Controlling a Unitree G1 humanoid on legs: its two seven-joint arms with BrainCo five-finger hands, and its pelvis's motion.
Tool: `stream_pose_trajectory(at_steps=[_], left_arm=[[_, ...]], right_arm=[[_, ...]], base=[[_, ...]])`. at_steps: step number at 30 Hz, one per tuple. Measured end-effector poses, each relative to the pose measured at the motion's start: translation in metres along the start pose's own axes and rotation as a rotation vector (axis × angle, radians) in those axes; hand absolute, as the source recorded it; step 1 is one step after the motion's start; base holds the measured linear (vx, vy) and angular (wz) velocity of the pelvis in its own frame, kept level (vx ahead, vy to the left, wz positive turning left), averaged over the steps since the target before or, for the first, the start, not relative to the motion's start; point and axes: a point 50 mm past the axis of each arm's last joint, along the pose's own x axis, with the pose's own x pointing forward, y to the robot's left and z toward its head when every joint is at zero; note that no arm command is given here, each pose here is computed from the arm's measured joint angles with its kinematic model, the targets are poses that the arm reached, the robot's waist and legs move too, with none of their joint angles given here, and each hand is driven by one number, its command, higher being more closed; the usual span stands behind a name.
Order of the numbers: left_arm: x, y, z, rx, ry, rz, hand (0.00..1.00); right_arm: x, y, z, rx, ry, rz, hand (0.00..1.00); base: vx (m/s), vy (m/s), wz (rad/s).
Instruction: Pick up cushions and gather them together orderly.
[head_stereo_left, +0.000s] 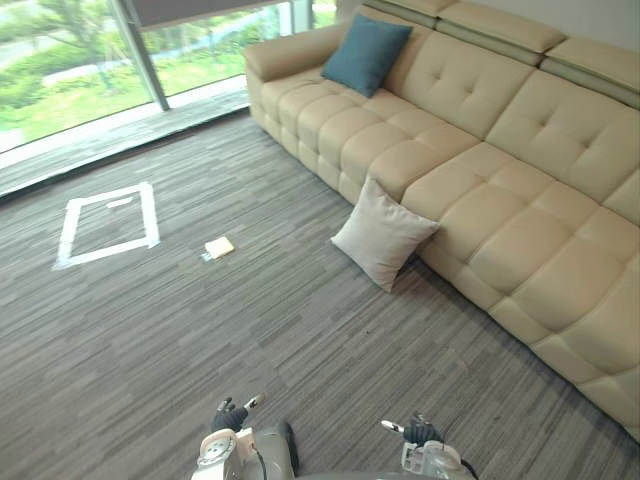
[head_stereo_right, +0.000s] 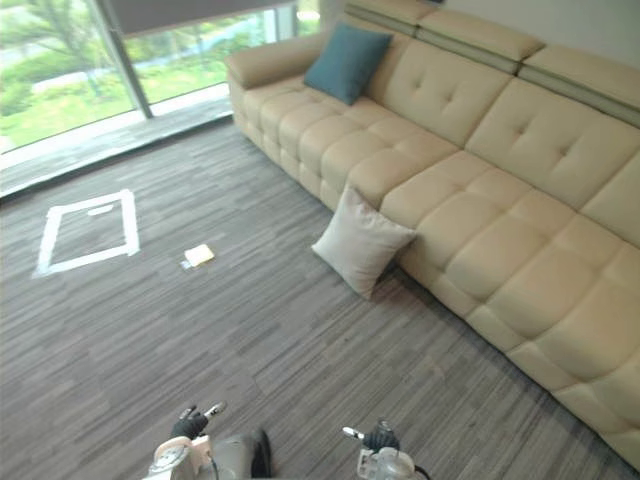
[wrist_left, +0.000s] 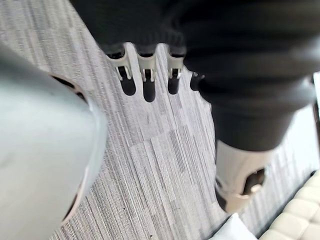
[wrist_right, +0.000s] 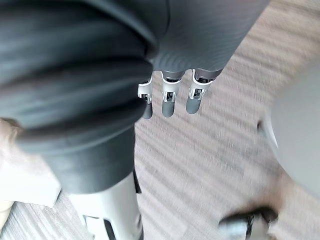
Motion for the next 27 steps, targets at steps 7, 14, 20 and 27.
stream_pose_trajectory(at_steps=[7,14,20,27], left_arm=[[0.002,-0.009,-0.008,0.043,0.056,-0.028,0.0],[-0.002,-0.017,-0.018,0.062,0.082,-0.054,0.0],[-0.002,-0.022,-0.009,0.005,0.044,-0.06,0.0],[-0.002,-0.023,-0.003,-0.009,0.018,-0.059,0.0]], right_arm=[[0.001,-0.01,0.013,0.021,-0.06,-0.021,0.0],[0.002,-0.026,0.019,0.024,-0.071,-0.064,0.0],[0.002,-0.031,0.02,0.023,-0.071,-0.085,0.0],[0.002,-0.03,0.011,0.033,-0.036,-0.09,0.0]], base=[[0.38,0.127,-0.08],[0.5,-0.095,0.07],[0.49,-0.14,-0.19],[0.35,0.09,-0.61]])
